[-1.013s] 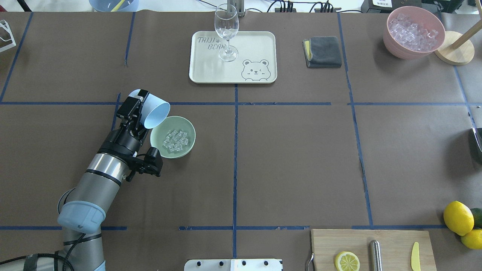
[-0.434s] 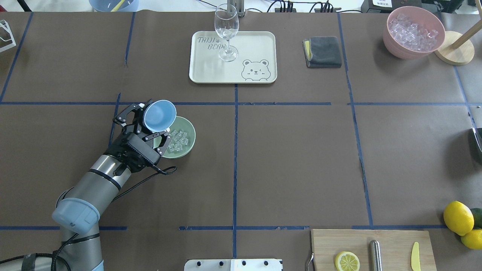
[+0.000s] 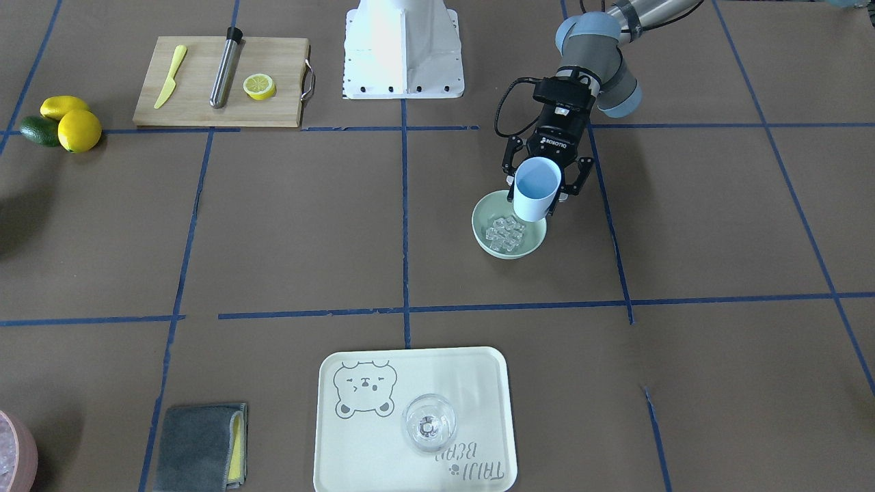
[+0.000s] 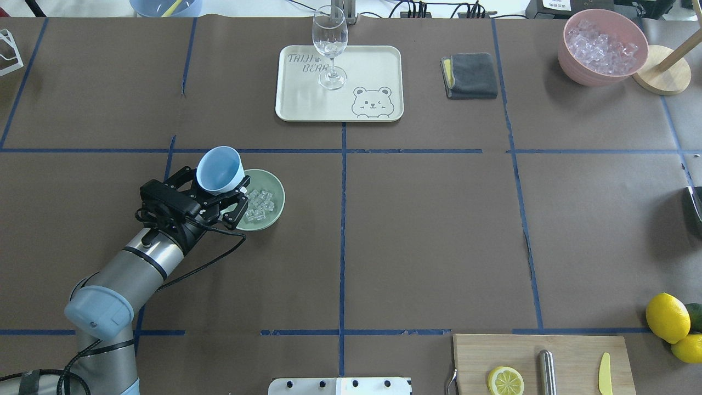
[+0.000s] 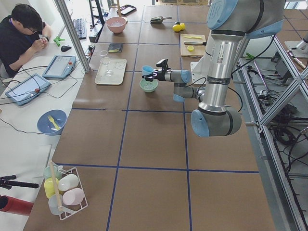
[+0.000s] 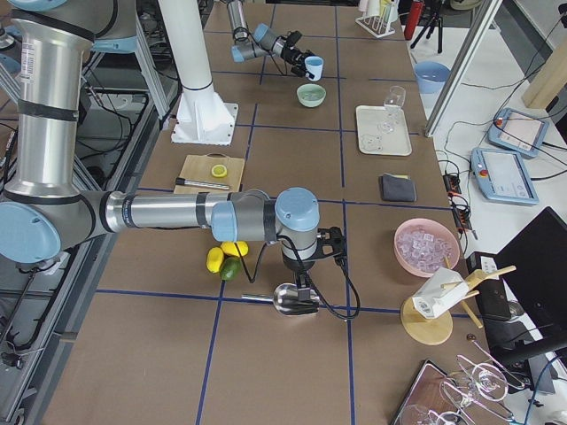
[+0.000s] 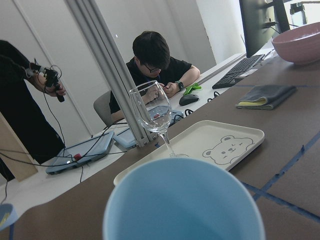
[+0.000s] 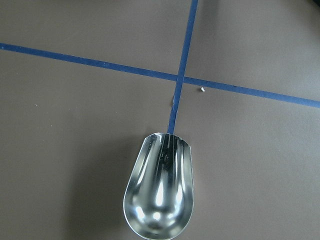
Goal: Pour ice into bowl
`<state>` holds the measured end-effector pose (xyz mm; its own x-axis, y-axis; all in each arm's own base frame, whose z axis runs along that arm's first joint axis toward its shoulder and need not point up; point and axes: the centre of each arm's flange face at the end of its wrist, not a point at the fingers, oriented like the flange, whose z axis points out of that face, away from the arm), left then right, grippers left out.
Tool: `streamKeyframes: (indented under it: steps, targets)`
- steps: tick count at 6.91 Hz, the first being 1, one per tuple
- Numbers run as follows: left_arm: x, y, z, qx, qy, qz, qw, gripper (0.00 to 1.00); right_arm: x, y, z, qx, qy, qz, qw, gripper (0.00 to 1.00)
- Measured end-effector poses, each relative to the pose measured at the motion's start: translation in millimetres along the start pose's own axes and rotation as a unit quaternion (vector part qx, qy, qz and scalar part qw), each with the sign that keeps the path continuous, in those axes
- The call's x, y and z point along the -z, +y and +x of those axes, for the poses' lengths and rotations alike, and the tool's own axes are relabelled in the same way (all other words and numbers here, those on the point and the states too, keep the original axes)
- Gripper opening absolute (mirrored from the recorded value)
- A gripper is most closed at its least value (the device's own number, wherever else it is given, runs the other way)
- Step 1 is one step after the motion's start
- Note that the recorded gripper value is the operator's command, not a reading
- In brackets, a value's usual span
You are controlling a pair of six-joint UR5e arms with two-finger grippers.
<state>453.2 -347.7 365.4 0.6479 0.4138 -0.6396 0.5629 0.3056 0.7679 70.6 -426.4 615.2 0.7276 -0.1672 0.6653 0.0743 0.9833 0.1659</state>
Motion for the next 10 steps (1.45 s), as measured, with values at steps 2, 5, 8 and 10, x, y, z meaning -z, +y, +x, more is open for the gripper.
streamKeyframes:
  steps: [2,5,8,10]
  targets:
    - [15.1,21.9,-58.5,0.102,-0.038,-0.016,0.9940,0.00,0.8,-0.2,-0.4,0.000,0.000,0.001,1.0000,1.00]
    - [47.3,39.5,-184.2,0.095,-0.131,-0.025,0.9865,0.00,0.8,-0.3,-0.7,0.001,0.000,0.001,1.0000,1.00]
    - [60.6,88.7,-249.1,0.106,-0.195,-0.030,0.9746,0.00,0.8,-0.3,-0.6,0.001,0.001,0.001,1.0000,1.00]
    - [65.3,106.6,-272.4,0.098,-0.226,-0.015,0.9691,0.00,2.0,-0.6,-1.6,0.003,0.001,0.002,1.0000,1.00]
